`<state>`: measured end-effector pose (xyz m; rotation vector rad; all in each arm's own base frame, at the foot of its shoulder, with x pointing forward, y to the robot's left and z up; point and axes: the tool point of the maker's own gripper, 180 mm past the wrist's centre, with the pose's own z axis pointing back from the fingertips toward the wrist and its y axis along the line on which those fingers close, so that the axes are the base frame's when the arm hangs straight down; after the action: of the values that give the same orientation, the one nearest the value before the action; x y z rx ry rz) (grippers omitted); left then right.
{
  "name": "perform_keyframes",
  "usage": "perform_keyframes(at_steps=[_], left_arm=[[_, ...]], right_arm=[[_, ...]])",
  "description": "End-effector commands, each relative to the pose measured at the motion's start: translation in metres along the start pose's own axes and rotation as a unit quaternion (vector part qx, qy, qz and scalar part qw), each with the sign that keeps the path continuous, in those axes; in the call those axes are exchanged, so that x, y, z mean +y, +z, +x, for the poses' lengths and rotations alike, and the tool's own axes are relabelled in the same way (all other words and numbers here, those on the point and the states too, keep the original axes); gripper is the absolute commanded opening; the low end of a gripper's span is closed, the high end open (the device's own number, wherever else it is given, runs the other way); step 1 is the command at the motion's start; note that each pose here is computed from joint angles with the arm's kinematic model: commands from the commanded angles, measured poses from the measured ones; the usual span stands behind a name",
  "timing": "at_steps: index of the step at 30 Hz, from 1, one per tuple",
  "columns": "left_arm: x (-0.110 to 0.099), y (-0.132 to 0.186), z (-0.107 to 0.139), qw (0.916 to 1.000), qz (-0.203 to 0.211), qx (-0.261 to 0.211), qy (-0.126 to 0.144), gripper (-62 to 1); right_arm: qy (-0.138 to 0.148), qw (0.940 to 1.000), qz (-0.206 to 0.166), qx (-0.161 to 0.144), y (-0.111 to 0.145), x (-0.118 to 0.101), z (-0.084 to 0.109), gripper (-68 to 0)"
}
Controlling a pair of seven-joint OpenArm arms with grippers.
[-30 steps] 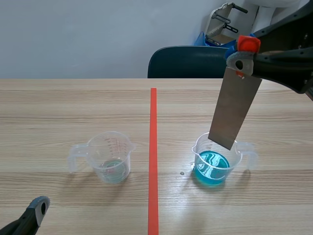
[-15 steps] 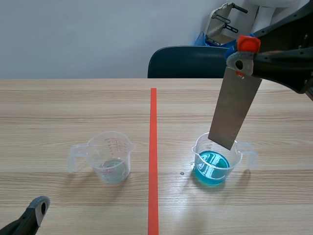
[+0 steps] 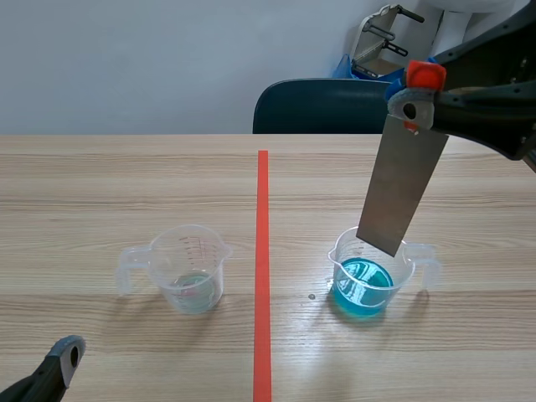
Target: Do the redox reaction experiment
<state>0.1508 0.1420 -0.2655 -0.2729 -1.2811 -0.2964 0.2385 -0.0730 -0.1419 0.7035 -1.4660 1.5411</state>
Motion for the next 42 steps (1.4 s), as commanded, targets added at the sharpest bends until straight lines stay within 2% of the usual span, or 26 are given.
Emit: perform_keyframes(at_steps=[1, 21, 29, 42], left_arm=[[-0.001, -0.002, 0.008, 0.9999, -0.003, -0.016, 0.001, 1.4], [-0.001, -0.002, 0.008, 0.9999, -0.002, -0.016, 0.001, 1.4], [-0.001, -0.002, 0.008, 0.9999, -0.002, -0.016, 0.0, 1.4], [-0.001, -0.002, 0.009, 0.9998, -0.002, -0.017, 0.0, 1.4]], right_arm=[[0.011, 0.9998, -0.002, -0.014, 0.002, -0.007, 0.013, -66.9], [0.011, 0.9998, -0.002, -0.015, 0.002, -0.007, 0.013, -66.9], [0.011, 0.9996, -0.006, -0.025, -0.001, -0.008, 0.015, -66.9], [0.048, 0.9975, -0.042, -0.032, -0.027, -0.031, 0.019, -66.9]])
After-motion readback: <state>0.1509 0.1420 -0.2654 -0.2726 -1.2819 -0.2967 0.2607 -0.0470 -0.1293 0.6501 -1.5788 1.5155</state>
